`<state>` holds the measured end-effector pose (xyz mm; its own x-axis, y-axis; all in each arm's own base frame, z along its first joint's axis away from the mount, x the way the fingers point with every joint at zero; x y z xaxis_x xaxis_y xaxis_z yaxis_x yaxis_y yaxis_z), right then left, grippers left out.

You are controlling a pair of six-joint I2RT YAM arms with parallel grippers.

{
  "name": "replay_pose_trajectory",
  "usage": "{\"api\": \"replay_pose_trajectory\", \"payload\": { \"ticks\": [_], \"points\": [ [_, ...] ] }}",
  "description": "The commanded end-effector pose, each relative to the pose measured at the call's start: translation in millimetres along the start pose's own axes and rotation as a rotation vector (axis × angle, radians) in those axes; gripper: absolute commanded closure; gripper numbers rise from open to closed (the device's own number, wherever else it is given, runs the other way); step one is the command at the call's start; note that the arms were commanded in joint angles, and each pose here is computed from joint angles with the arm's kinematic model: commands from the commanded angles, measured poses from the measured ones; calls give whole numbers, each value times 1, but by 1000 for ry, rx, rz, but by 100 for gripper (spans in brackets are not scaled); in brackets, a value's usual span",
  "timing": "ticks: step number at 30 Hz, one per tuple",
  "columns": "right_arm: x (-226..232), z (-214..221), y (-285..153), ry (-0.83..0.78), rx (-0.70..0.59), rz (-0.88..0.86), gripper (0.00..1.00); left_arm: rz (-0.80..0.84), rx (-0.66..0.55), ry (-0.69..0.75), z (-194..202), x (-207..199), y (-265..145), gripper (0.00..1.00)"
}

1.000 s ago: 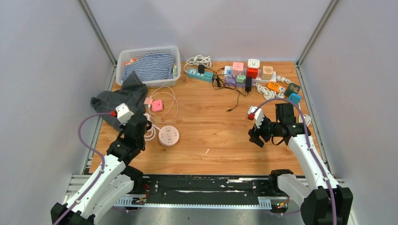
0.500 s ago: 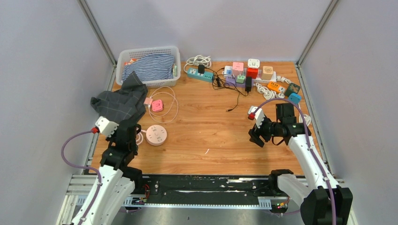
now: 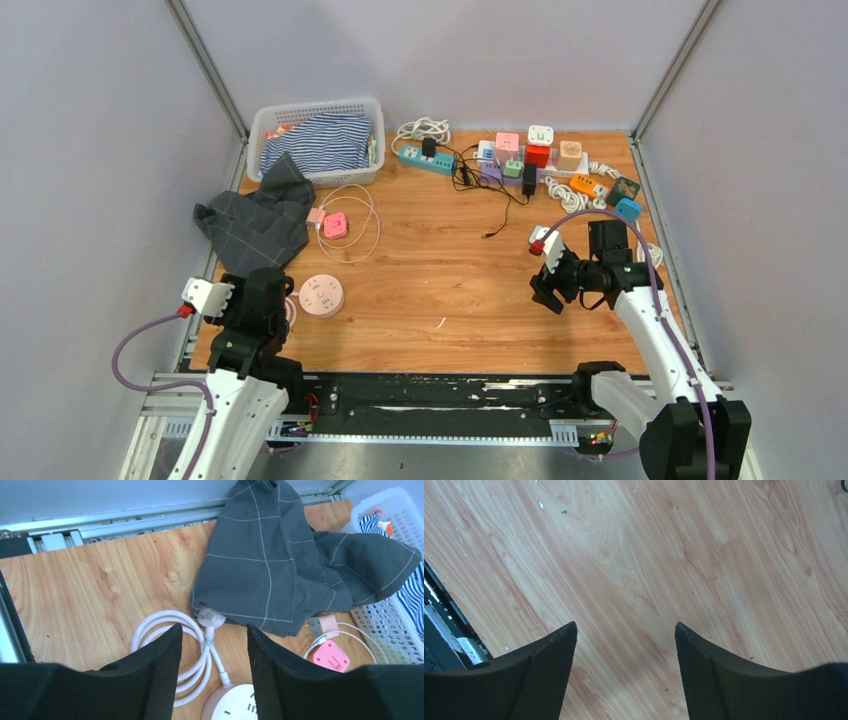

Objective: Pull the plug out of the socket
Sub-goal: Place the socket at the center of the board.

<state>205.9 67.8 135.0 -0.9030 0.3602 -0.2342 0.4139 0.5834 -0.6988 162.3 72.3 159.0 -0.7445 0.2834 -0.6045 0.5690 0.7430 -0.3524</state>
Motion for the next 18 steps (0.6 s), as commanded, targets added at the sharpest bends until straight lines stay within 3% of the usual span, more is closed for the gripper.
{"api": "replay_pose_trajectory", "payload": {
  "ticks": [1,11,18],
  "points": [
    [2,6,0,6,9,0,26,-28,-92,-56,-14,6,2,40],
    [1,7,1,9,13,-1,26,45,-25,-88,-16,-4,-8,13],
    [1,9,1,14,20,-2,26,305,249,-14,15,-49,-29,1]
  ]
}}
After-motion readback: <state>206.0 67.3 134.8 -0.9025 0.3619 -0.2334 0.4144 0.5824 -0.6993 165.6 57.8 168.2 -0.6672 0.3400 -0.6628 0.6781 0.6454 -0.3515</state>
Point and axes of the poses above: each gripper's point midway between its finger pads, its own y axis out along the fingers, its own x axis along the line the jaws close on, z = x × y, the point moved 3 cm from there along -y, back along the fingers, and after that the axes turned 11 degrees about -y, right-handed, at the moved point
